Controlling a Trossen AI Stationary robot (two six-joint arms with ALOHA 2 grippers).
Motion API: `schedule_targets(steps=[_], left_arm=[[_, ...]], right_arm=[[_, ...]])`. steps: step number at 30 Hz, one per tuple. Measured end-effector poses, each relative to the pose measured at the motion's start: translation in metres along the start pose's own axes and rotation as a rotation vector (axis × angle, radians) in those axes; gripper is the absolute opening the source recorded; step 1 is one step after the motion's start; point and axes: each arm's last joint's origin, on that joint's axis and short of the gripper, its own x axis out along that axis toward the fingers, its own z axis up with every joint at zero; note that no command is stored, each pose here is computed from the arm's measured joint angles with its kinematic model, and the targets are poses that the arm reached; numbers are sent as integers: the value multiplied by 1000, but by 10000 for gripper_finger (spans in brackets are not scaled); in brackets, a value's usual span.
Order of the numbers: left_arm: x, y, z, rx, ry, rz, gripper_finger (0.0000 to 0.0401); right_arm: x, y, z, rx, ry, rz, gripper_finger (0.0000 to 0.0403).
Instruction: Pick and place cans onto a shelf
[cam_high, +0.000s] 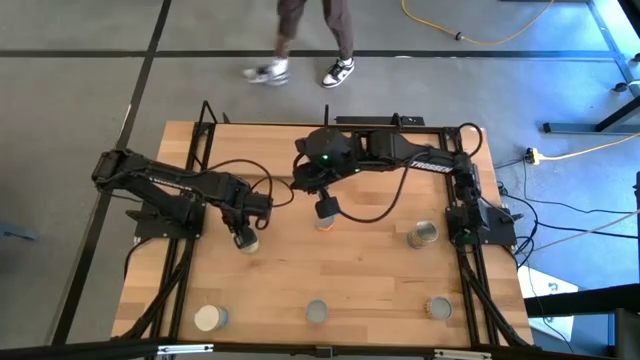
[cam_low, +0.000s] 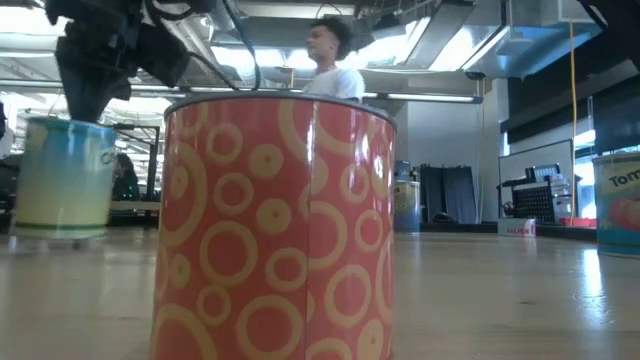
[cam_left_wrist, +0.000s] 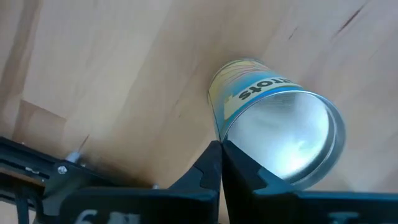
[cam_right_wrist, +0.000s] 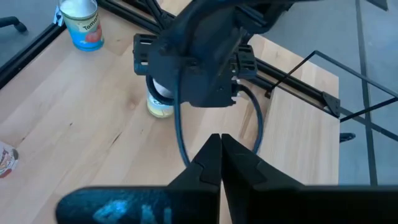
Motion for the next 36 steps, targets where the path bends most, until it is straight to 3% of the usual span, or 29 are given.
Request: schedule_targets(steps=[17,26,36], left_arm=[[-51,34,29,-144,-118,31,0],[-76,81,50,-290,-216,44,0],[-83,145,54,-522,-248,195,0]], right_arm=[[-16,3,-8,-44,80,37,10],[-52,5,-5,-47,53,24,10],[-85,7,-3,-74,11,3,10]])
